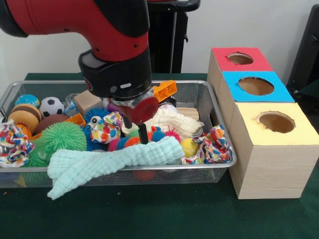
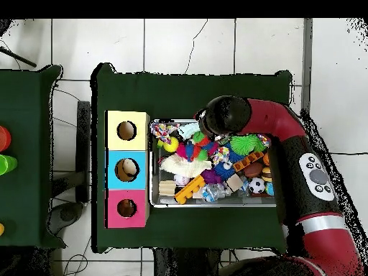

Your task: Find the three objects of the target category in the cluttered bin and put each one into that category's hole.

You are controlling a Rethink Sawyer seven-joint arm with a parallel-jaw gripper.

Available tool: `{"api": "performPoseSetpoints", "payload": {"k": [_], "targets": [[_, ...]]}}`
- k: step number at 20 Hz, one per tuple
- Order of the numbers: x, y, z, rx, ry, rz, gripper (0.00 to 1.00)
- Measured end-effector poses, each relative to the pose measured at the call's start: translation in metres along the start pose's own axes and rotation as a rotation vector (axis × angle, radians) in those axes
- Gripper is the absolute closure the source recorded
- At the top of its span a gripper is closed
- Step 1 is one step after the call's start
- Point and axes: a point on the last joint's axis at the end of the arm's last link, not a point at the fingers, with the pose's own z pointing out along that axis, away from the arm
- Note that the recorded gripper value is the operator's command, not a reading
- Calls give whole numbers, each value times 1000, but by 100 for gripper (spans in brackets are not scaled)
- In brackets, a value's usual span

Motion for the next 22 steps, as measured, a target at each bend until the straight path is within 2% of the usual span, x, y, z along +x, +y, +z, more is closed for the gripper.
{"api": "performPoseSetpoints", "payload": {"k": [6,15,19,22], "targets": [[1,14,24,-8,-42,28,0],[-4,28,51,-8,-58,37,0],[-3,25,57,20,-42,38,0],[1,21,58,55,-11,38,0]]}}
